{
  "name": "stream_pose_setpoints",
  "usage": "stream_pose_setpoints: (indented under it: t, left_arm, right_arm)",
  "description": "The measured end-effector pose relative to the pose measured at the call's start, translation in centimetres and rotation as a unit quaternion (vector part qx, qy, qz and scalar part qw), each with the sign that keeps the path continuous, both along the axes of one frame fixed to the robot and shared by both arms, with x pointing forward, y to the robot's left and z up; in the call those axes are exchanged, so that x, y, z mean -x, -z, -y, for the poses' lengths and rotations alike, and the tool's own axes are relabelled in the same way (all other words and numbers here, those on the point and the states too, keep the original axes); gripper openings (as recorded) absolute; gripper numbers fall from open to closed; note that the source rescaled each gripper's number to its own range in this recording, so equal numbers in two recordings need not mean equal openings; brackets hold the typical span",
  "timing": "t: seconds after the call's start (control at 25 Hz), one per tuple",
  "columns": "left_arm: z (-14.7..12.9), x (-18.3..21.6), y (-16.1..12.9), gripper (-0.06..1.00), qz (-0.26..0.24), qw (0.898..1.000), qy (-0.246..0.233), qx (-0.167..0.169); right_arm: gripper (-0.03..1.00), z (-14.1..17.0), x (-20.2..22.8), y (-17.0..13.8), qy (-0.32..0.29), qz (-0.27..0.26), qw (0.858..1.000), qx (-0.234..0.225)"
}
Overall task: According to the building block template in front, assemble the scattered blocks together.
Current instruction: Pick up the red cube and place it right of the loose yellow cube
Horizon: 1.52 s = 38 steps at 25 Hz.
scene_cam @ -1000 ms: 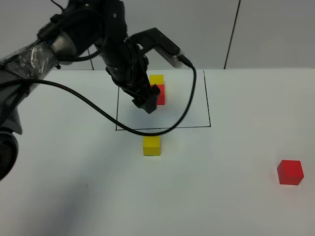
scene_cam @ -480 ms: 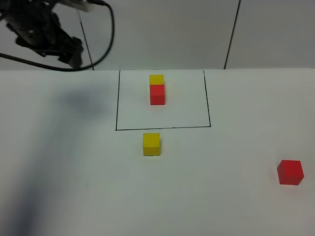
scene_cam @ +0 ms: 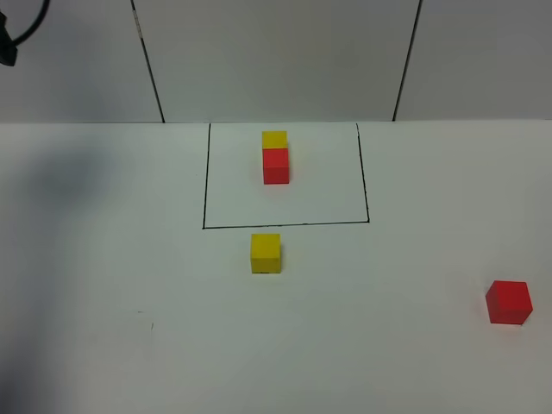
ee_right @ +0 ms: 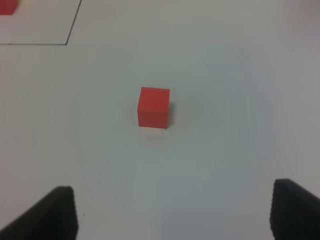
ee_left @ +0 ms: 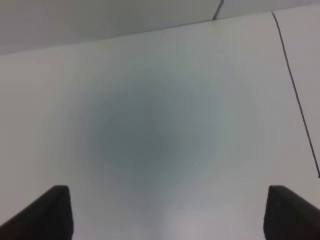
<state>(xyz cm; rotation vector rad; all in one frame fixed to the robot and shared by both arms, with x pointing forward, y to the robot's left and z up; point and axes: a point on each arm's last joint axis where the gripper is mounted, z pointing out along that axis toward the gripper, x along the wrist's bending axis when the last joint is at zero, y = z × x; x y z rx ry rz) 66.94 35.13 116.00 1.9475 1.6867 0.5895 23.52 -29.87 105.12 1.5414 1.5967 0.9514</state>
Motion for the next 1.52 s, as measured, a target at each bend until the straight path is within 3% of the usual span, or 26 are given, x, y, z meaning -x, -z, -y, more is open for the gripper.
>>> stream_pose_setpoints:
  t: [0.16, 0.36, 0.68, 1.04, 1.28, 1.52]
  left_arm:
    - [0.4, 1.4, -1.1, 0.78, 0.006, 1.000, 0.004, 0.012]
    - [0.9, 4.8, -0.1, 0.77, -0.025, 1.000, 0.016, 0.007]
    - [1.9, 14.5, -1.8, 0.77, 0.065, 0.997, 0.002, -0.031]
    - [4.1, 28.6, -3.3, 0.77, 0.182, 0.982, -0.007, -0.045]
    - [5.3, 36.0, -0.4, 0.77, 0.220, 0.975, -0.013, -0.038]
    - [5.7, 39.1, 4.7, 0.77, 0.191, 0.981, -0.028, -0.017]
  right_arm:
    - [0.62, 0.0, 0.0, 0.0, 0.000, 0.000, 1.000, 0.000]
    - [0.62, 0.0, 0.0, 0.0, 0.000, 0.000, 1.000, 0.000]
    - [0.62, 0.0, 0.0, 0.0, 0.000, 0.000, 1.000, 0.000]
    - [0.62, 0.0, 0.0, 0.0, 0.000, 0.000, 1.000, 0.000]
    - [0.62, 0.0, 0.0, 0.0, 0.000, 0.000, 1.000, 0.000]
    - [0.62, 0.0, 0.0, 0.0, 0.000, 0.000, 1.000, 0.000]
